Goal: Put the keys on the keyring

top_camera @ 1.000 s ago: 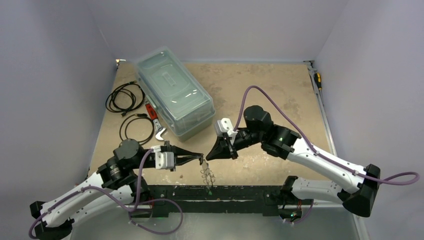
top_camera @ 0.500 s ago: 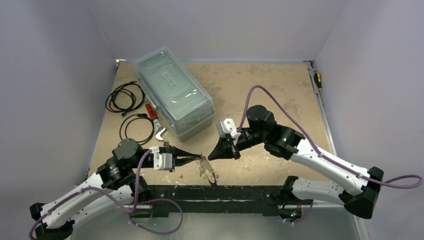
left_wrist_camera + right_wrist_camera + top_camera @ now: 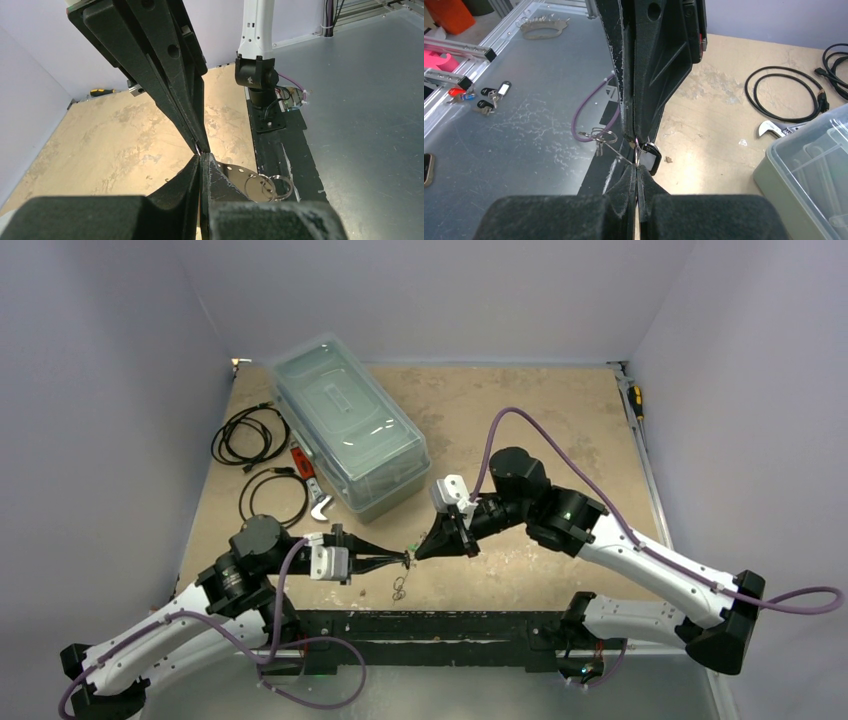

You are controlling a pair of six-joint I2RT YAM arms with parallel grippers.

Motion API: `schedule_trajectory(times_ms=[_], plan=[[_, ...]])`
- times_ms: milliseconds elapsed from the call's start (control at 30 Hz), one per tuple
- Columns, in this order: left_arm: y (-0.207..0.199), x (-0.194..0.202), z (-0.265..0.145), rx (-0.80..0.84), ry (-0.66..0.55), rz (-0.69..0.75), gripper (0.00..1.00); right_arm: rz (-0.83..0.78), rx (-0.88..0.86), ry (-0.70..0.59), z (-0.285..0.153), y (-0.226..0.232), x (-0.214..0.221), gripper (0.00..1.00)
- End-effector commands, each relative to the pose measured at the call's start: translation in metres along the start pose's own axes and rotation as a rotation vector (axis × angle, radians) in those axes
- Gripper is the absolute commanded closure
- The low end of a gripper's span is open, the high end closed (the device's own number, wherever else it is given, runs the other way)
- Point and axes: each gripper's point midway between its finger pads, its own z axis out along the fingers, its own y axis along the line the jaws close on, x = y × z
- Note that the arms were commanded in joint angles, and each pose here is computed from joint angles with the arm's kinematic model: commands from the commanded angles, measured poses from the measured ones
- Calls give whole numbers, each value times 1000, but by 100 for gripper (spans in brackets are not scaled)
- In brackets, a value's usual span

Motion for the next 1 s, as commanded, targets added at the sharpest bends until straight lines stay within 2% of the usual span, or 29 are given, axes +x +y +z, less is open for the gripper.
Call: schedule_trajectory(times_ms=[0, 967], plan=[[-2, -10, 3, 28, -39, 11, 100, -70, -3, -47, -2, -1, -28, 100], [-3, -11, 2, 31, -46, 19, 100, -70, 65, -69, -7, -8, -40, 100]])
